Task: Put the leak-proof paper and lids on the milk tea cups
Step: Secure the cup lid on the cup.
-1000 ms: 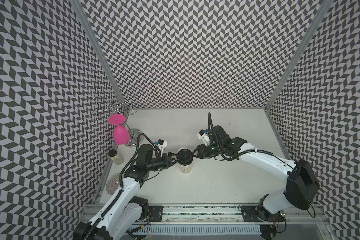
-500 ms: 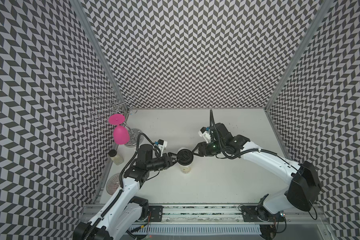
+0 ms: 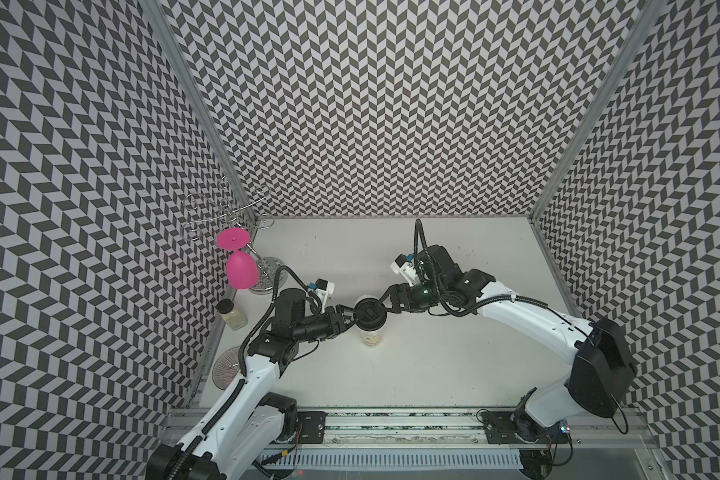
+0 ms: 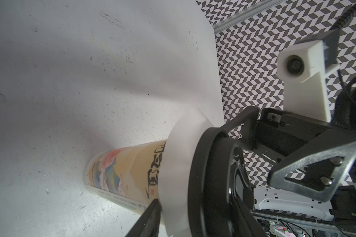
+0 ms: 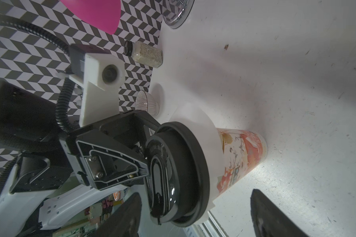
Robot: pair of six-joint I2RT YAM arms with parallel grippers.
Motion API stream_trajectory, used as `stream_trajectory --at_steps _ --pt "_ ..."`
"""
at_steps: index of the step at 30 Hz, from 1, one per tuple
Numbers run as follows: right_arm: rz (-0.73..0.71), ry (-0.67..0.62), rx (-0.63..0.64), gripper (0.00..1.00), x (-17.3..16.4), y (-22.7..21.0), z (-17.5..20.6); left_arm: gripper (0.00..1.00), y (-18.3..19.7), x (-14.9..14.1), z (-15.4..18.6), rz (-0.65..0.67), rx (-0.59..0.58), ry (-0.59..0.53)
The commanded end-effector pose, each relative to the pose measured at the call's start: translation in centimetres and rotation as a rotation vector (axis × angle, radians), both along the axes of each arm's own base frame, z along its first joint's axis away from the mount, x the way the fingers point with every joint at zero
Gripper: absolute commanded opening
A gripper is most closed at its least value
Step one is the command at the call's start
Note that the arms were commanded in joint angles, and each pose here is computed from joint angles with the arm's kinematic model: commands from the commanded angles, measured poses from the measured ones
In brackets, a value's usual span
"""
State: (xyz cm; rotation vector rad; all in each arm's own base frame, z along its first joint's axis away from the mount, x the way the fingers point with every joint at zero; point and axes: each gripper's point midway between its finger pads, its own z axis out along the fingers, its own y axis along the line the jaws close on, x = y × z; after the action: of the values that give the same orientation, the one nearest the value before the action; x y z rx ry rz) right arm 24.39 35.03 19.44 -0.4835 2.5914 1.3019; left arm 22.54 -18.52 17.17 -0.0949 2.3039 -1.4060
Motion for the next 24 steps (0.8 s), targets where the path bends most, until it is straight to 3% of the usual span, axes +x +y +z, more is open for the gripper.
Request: stream_trajectory --at_steps 1,9,24 --pt "0.039 -0.018 0.056 0.85 0.2 1.4 0.6 0.54 1.3 -1.5 -5.1 0.044 0.107 0.173" --pt "0.065 0.035 0.085 0.86 0.3 2.5 -0.5 0.54 1.3 -1.4 -5.0 0.045 0.107 0.172" --pt "0.025 0.134 0.024 0.74 -1.0 0.7 -5.4 0.56 1.2 -1.1 -4.5 0.051 0.097 0.155"
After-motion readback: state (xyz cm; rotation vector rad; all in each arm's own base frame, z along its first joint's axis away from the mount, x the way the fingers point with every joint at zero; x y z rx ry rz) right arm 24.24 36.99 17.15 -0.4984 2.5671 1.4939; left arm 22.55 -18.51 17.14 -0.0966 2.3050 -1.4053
